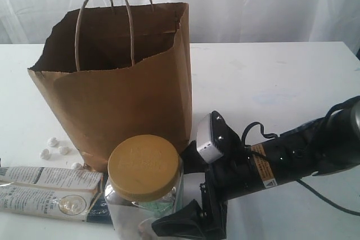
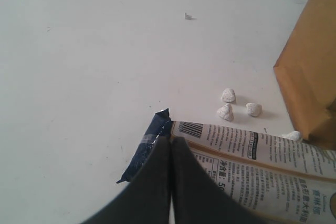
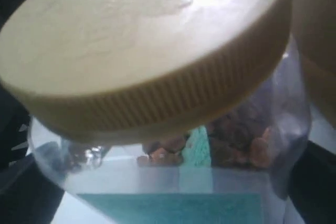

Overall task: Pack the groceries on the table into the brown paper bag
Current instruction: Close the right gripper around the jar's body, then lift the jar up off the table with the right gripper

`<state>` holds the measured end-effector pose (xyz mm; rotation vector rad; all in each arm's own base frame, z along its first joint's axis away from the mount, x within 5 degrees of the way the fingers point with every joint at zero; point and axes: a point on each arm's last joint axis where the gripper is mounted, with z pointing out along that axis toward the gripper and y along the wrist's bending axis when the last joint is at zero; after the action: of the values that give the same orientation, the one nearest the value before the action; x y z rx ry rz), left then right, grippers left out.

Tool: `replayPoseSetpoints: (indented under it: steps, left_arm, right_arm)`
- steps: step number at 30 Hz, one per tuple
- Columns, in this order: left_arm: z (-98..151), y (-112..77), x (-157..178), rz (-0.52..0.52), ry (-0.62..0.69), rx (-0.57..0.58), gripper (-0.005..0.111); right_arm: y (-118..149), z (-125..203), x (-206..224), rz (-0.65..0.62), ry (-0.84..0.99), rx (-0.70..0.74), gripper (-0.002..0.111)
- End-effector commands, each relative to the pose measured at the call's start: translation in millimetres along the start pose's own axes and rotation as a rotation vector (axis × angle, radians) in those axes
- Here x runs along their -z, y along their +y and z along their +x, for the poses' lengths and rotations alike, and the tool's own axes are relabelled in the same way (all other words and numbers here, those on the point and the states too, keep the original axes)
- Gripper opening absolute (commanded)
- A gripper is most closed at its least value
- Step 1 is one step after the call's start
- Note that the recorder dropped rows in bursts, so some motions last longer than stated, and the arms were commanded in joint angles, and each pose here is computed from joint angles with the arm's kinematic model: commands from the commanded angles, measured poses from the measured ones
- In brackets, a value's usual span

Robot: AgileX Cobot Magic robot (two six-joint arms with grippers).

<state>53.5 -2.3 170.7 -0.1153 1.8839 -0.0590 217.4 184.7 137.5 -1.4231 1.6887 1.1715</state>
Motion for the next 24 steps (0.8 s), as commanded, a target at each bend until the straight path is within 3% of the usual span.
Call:
replayPoseSetpoints:
  steps: [1, 14, 17, 24]
  left_arm:
    - [-1, -0.3, 0, 0.005, -0.011, 0.015, 0.0]
    - [-1, -0.3, 0, 0.005, -0.011, 0.015, 0.0]
    - [-1, -0.3, 0, 0.005, -0.011, 0.015, 0.0]
    - [-1, -0.3, 0, 0.005, -0.011, 0.015, 0.0]
  right_arm:
    - [-1, -2, -12, 0.076, 0.031, -0.019, 0.105]
    - [-3, 1, -21, 0.172, 0.097, -0.002, 0.101]
    - [-4, 1, -21, 0.177, 0.098, -0.005, 0.089]
    - [-4, 1, -21, 0.184, 0.103, -0.023, 0.034]
